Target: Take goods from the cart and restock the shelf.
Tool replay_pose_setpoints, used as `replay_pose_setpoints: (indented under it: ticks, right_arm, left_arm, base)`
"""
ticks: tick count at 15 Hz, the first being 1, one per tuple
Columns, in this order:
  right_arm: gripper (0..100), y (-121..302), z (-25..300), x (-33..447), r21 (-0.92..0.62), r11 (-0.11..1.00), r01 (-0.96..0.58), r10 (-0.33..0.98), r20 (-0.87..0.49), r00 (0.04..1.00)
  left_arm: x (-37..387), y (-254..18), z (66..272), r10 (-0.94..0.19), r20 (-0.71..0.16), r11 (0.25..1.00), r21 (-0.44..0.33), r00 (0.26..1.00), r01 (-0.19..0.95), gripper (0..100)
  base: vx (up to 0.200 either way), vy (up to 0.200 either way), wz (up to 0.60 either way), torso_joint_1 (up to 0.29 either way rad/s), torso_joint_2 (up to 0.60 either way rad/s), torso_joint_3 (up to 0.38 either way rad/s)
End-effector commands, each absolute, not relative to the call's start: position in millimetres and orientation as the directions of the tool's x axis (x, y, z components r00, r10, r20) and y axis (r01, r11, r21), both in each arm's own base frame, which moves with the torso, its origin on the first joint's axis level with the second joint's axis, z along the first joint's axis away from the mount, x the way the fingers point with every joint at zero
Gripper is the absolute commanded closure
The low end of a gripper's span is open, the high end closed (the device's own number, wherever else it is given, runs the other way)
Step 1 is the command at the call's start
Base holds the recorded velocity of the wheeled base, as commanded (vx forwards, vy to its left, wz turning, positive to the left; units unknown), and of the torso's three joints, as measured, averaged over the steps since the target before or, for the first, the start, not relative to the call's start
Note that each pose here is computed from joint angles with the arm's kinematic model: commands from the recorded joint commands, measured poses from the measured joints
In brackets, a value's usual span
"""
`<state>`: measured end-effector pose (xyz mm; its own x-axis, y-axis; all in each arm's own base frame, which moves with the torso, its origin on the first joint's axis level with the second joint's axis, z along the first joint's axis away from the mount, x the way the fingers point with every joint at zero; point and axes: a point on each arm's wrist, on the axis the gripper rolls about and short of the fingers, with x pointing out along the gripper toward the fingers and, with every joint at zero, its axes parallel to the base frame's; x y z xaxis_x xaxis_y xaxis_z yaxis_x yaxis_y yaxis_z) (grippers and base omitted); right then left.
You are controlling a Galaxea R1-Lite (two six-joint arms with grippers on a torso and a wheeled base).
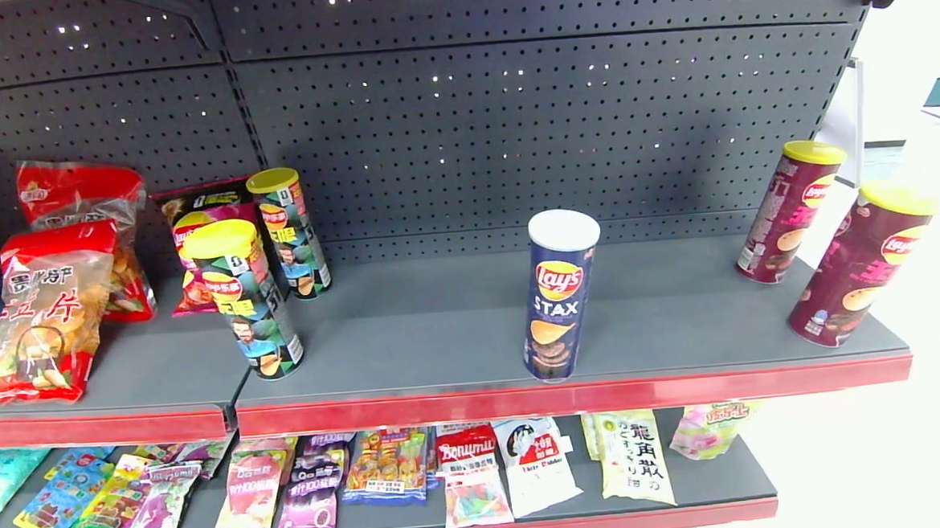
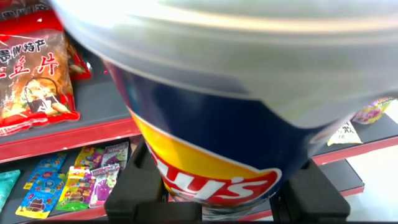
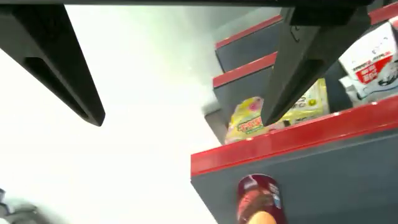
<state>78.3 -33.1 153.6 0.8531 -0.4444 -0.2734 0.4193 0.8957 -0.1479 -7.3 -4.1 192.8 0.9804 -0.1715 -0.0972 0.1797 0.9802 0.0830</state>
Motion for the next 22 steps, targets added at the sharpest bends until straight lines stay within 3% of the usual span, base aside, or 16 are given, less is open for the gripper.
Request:
replay_pose_setpoints:
  ticks: [1,4,6,7,10,13,19,22]
  right_arm:
    - [0,-23,158,87,-0.115,0.971,0.21,-0.235,-0.271,0.934]
    - [0,-3,156,74,-0.036,0.986,-0.162,0.15,-0.22,0.964]
    - [0,4,140,51,-0.045,0.967,-0.249,0.235,-0.21,0.949]
    - [0,4,133,44,-0.054,0.974,-0.221,0.206,-0.204,0.957]
    - [0,-1,108,14,-0.13,0.991,0.034,-0.052,-0.133,0.99]
    - [0,0,87,-12,-0.156,0.988,-0.009,-0.012,-0.138,0.99]
    - [0,-1,88,-18,-0.161,0.987,-0.002,-0.012,-0.09,0.996]
    - [0,-1,88,-19,-0.161,0.987,-0.003,-0.011,-0.087,0.996]
  left_arm:
    - [-7,-4,192,-0.171,-0.101,0.98,0.082,0.98,0.18,100]
    - [-7,-4,191,-0.174,-0.101,0.979,0.088,0.98,0.183,100]
    - [-8,-4,192,-0.173,-0.095,0.979,0.089,0.98,0.181,100]
    - [-8,-4,192,-0.171,-0.095,0.98,0.089,0.981,0.179,100]
    - [-6,-4,194,-0.176,-0.101,0.979,0.089,0.979,0.185,100]
    - [-1,-4,194,-0.186,-0.126,0.977,0.083,0.974,0.197,100]
    - [0,-5,196,-0.201,-0.117,0.974,0.083,0.973,0.211,100]
    - [0,-5,195,-0.201,-0.118,0.974,0.083,0.972,0.212,100]
  base:
    - [0.0,0.0,0.0,0.0,0.0,0.0]
    - [0.0,0.0,0.0,0.0,0.0,0.0]
    - [0.0,0.0,0.0,0.0,0.0,0.0]
    - [0.0,0.0,0.0,0.0,0.0,0.0]
    - [0.0,0.0,0.0,0.0,0.0,0.0]
    - [0.0,0.0,0.0,0.0,0.0,0.0]
    - [0.0,0.0,0.0,0.0,0.0,0.0]
    - [0.0,0.0,-0.6,0.002,0.0,0.002]
